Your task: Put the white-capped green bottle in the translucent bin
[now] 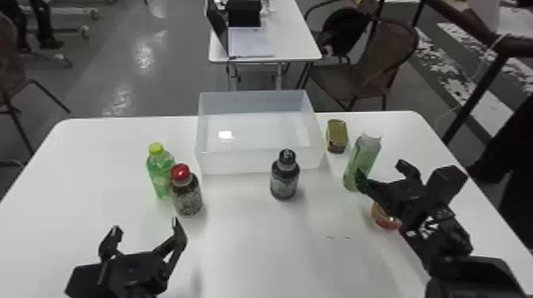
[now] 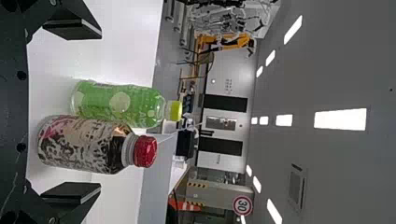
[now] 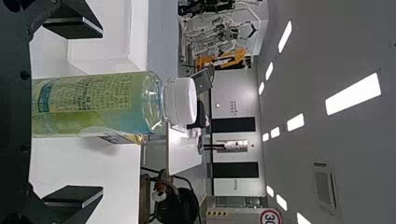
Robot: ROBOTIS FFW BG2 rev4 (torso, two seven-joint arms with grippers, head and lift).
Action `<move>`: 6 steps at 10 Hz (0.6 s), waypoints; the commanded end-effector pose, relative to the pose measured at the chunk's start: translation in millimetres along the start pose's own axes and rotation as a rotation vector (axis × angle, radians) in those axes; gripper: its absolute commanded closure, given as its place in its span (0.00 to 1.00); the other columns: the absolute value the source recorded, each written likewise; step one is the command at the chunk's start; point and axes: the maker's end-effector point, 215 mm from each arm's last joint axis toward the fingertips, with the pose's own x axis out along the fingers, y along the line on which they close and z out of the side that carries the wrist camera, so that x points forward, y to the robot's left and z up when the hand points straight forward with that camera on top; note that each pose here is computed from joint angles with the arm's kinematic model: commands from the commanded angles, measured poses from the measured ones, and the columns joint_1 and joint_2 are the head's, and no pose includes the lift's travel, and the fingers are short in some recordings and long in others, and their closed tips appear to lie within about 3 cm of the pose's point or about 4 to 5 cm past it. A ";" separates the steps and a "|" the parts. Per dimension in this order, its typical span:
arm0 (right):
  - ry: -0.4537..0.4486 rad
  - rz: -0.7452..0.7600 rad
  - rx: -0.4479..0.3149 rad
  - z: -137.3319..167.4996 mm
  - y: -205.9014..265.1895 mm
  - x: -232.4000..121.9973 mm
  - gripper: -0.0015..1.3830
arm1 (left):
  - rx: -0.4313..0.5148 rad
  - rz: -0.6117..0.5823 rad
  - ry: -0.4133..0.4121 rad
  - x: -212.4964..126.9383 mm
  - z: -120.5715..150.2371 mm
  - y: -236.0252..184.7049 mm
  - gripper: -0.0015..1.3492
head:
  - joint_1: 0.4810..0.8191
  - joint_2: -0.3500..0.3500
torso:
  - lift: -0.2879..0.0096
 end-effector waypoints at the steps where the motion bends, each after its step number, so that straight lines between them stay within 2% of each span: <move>1: 0.008 0.002 -0.009 0.6 -6.8 6.9 0.08 | -0.001 0.001 0.002 -0.4 -0.8 0.3 0.11 | 0.63 0.45 | 0.58; 3: 0.034 0.022 -0.029 -1.9 -13.2 19.1 0.08 | -0.005 0.004 0.006 -1.6 -2.2 1.0 0.11 | 0.63 0.45 | 0.58; 6: 0.073 0.054 -0.014 -14.8 -14.4 30.2 0.08 | -0.008 0.006 0.008 -1.5 -2.7 1.2 0.11 | 0.63 0.45 | 0.58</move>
